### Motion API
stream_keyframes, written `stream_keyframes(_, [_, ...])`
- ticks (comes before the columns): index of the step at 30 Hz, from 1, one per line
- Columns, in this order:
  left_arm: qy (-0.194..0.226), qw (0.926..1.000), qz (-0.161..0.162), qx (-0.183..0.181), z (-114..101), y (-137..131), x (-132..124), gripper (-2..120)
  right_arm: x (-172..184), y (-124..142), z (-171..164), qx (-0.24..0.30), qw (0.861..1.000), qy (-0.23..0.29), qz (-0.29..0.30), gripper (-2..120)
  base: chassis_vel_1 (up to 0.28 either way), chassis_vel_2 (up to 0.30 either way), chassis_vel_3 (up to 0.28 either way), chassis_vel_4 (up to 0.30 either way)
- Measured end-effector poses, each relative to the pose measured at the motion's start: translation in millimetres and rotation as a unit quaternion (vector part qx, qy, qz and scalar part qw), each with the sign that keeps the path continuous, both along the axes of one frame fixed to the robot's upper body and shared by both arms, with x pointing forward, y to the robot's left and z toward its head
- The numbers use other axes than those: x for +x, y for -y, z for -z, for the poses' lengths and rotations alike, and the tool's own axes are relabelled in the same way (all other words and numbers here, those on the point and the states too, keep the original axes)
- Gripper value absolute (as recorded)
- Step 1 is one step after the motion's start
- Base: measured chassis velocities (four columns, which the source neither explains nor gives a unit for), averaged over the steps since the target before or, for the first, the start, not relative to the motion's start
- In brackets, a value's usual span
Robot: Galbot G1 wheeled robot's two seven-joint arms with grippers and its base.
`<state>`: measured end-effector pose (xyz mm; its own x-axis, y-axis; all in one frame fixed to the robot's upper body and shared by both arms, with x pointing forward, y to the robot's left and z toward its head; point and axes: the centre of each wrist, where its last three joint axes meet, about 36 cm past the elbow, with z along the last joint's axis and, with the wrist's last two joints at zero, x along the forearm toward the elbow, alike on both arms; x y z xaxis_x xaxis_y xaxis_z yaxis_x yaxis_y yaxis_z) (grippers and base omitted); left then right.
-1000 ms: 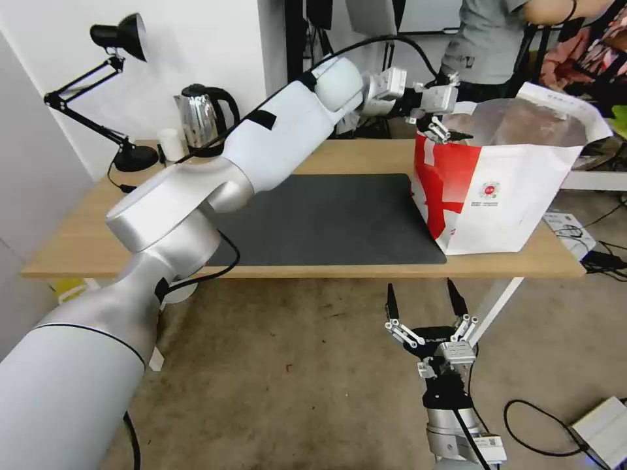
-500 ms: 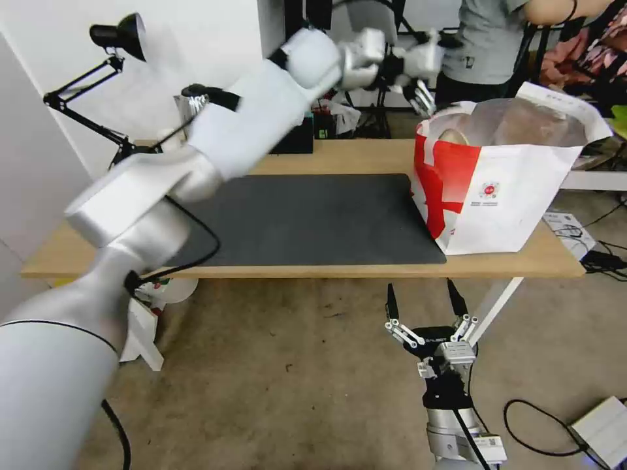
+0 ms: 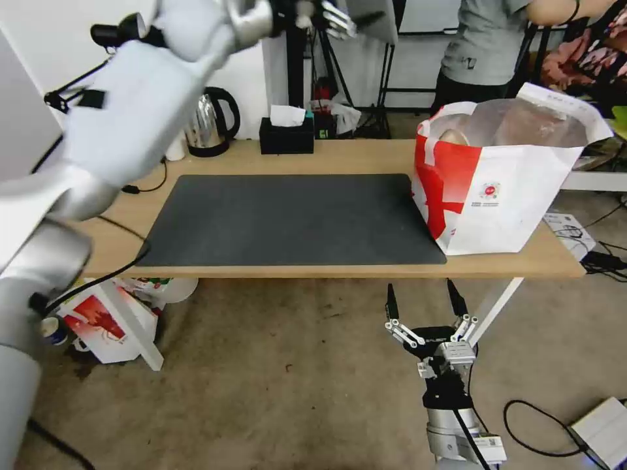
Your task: Pick up the trash from the table and place it into the takeout bag.
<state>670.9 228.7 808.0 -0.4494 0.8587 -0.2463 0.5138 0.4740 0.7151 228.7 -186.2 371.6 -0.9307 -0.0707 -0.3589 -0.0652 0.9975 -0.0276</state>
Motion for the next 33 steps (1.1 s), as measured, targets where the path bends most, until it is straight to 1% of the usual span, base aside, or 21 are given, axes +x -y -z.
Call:
stream_keyframes(1, [-0.002, 0.9999, -0.008, -0.014, 2, -10, -9, 100, 0, 0, 0, 0.0, 1.0, 0.0, 0.0, 100, 0.0, 0.0, 0.0, 0.0])
stream_keyframes(3, [-0.004, 0.9994, -0.016, -0.031, 5, -20, -22, 100, 0, 0, 0, 0.0, 1.0, 0.0, 0.0, 100, 0.0, 0.0, 0.0, 0.0])
stream_keyframes(4, [-0.004, 0.9994, -0.016, -0.031, 5, -20, -22, 100, 0, 0, 0, 0.0, 1.0, 0.0, 0.0, 100, 0.0, 0.0, 0.0, 0.0])
stream_keyframes(7, [-0.004, 0.9979, -0.026, -0.059, 17, -32, -43, 100, 0, 0, 0, 0.0, 1.0, 0.0, 0.0, 100, 0.0, 0.0, 0.0, 0.0])
stream_keyframes(8, [-0.004, 0.9979, -0.026, -0.059, 17, -32, -43, 100, 0, 0, 0, 0.0, 1.0, 0.0, 0.0, 100, 0.0, 0.0, 0.0, 0.0])
stream_keyframes(10, [-0.016, 0.9954, -0.033, -0.089, 35, -38, -58, 100, 0, 0, 0, 0.0, 1.0, 0.0, 0.0, 100, 0.0, 0.0, 0.0, 0.0])
stream_keyframes(11, [-0.019, 0.9946, -0.035, -0.096, 40, -41, -62, 100, 0, 0, 0, 0.0, 1.0, 0.0, 0.0, 100, 0.0, 0.0, 0.0, 0.0])
stream_keyframes(12, [-0.019, 0.9946, -0.035, -0.096, 40, -41, -62, 100, 0, 0, 0, 0.0, 1.0, 0.0, 0.0, 100, 0.0, 0.0, 0.0, 0.0])
stream_keyframes(15, [-0.033, 0.9891, -0.059, -0.131, 75, -63, -82, 100, 0, 0, 0, 0.0, 1.0, 0.0, 0.0, 100, 0.0, 0.0, 0.0, 0.0])
stream_keyframes(16, [-0.031, 0.9859, -0.073, -0.147, 86, -76, -97, 100, 0, 0, 0, 0.0, 1.0, 0.0, 0.0, 100, 0.0, 0.0, 0.0, 0.0])
stream_keyframes(20, [-0.029, 0.9844, -0.08, -0.154, 88, -81, -105, 100, 0, 0, 0, 0.0, 1.0, 0.0, 0.0, 100, 0.0, 0.0, 0.0, 0.0])
stream_keyframes(21, [-0.024, 0.983, -0.085, -0.161, 88, -86, -112, 100, 0, 0, 0, 0.0, 1.0, 0.0, 0.0, 100, 0.0, 0.0, 0.0, 0.0])
stream_keyframes(22, [-0.022, 0.9815, -0.091, -0.167, 91, -90, -119, 100, 0, 0, 0, 0.0, 1.0, 0.0, 0.0, 100, 0.0, 0.0, 0.0, 0.0])
stream_keyframes(23, [-0.023, 0.9791, -0.099, -0.176, 98, -94, -130, 100, 0, 0, 0, 0.0, 1.0, 0.0, 0.0, 100, 0.0, 0.0, 0.0, 0.0])
stream_keyframes(24, [-0.023, 0.9791, -0.099, -0.176, 98, -94, -130, 100, 0, 0, 0, 0.0, 1.0, 0.0, 0.0, 100, 0.0, 0.0, 0.0, 0.0])
stream_keyframes(27, [-0.022, 0.9743, -0.115, -0.192, 108, -101, -147, 100, 0, 0, 0, 0.0, 1.0, 0.0, 0.0, 100, 0.0, 0.0, 0.0, 0.0])
stream_keyframes(28, [-0.022, 0.9716, -0.122, -0.202, 115, -103, -156, 100, 0, 0, 0, 0.0, 1.0, 0.0, 0.0, 100, 0.0, 0.0, 0.0, 0.0])
stream_keyframes(29, [-0.022, 0.9716, -0.122, -0.202, 115, -103, -156, 100, 0, 0, 0, 0.0, 1.0, 0.0, 0.0, 100, 0.0, 0.0, 0.0, 0.0])
stream_keyframes(31, [-0.032, 0.9645, -0.14, -0.222, 136, -104, -176, 100, 0, 0, 0, 0.0, 1.0, 0.0, 0.0, 100, 0.0, 0.0, 0.0, 0.0])
stream_keyframes(33, [-0.035, 0.9604, -0.148, -0.233, 147, -105, -186, 100, 0, 0, 0, 0.0, 1.0, 0.0, 0.0, 100, 0.0, 0.0, 0.0, 0.0])
